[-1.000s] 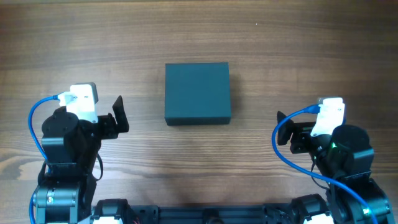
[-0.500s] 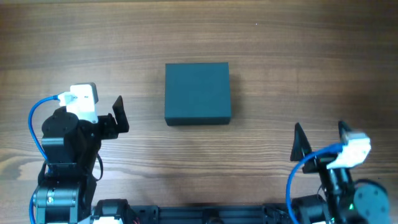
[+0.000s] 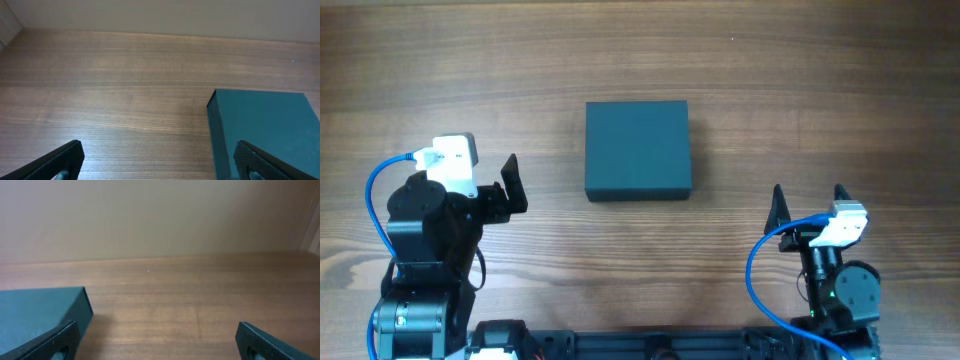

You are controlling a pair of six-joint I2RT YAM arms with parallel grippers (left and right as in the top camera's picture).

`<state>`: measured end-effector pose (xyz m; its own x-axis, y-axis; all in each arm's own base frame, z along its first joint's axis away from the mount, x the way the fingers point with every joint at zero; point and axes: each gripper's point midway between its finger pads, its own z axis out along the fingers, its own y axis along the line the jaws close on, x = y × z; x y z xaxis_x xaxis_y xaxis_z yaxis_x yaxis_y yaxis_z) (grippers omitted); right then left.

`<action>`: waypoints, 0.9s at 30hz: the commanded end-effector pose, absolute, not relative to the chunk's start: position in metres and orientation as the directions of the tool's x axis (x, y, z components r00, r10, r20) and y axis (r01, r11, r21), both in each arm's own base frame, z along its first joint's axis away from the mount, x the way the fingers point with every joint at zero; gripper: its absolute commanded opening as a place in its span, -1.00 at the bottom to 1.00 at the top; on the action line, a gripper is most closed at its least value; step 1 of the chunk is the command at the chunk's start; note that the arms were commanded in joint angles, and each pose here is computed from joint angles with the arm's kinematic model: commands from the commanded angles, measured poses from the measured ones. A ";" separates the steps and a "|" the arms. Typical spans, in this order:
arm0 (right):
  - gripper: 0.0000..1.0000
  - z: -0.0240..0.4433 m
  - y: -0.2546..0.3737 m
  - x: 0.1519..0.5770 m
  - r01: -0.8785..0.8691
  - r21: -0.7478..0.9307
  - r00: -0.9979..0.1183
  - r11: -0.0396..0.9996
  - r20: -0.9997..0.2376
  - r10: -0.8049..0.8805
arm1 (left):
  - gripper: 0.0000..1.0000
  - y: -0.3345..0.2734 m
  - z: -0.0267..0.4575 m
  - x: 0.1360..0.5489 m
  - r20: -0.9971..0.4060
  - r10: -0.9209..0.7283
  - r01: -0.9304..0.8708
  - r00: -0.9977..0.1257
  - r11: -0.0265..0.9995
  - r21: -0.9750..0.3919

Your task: Pack container

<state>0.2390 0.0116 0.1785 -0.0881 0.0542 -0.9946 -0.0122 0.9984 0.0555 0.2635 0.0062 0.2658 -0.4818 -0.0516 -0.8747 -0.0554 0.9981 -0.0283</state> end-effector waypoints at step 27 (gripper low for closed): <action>1.00 0.168 0.009 0.240 -0.012 -0.006 -0.099 1.000 -0.995 -0.007 | 1.00 0.008 0.263 0.263 -0.872 -0.054 -0.066 -0.486 0.997 -0.025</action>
